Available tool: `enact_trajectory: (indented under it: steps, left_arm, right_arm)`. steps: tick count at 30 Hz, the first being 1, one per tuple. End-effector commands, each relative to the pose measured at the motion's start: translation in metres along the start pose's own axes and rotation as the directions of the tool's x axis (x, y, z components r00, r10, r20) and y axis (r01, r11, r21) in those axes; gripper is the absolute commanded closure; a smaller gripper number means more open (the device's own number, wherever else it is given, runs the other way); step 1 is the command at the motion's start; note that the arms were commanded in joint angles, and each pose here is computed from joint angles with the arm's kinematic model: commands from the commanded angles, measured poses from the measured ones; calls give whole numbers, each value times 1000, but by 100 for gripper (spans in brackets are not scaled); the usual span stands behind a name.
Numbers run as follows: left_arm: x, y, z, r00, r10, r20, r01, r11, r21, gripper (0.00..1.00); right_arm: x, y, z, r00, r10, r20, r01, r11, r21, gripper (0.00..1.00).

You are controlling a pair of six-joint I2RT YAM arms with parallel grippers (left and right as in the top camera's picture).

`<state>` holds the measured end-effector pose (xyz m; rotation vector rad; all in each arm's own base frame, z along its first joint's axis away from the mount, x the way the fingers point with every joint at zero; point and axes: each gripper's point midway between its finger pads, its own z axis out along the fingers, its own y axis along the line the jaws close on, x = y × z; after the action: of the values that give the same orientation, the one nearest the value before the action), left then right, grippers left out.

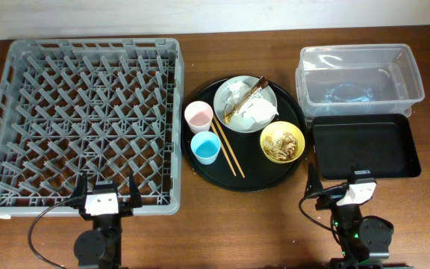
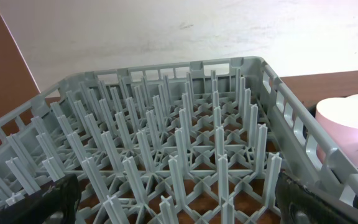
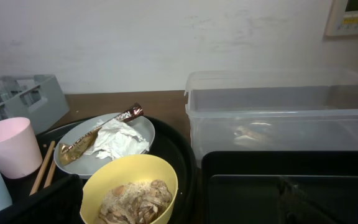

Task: Sort waste into correct bins and load items into the dishwasher rack
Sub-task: 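Raise both arms from rest toward the table items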

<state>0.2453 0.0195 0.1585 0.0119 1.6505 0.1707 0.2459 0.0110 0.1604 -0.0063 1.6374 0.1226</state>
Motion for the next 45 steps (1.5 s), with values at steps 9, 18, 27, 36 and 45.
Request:
enact_trajectory:
  steps: [9, 18, 27, 36, 45]
  left_arm:
    - [1, -2, 0, 1000, 16, 4, -16, 1000, 8, 1]
    - [1, -2, 0, 1000, 16, 4, -16, 1000, 8, 1]
    - [1, -2, 0, 1000, 16, 4, -16, 1000, 8, 1]
    - [1, -2, 0, 1000, 16, 4, -16, 1000, 8, 1]
    - [1, 1, 0, 1000, 17, 3, -17, 1000, -11, 1]
  right_arm:
    - [3, 0, 0, 1000, -4, -4, 4, 1000, 3, 1]
    - [3, 0, 0, 1000, -4, -4, 4, 1000, 3, 1]
    - [3, 0, 0, 1000, -4, -4, 4, 1000, 3, 2]
    - [3, 0, 0, 1000, -4, -4, 4, 1000, 3, 2]
    - [2, 0, 0, 1000, -4, -4, 4, 1000, 3, 1]
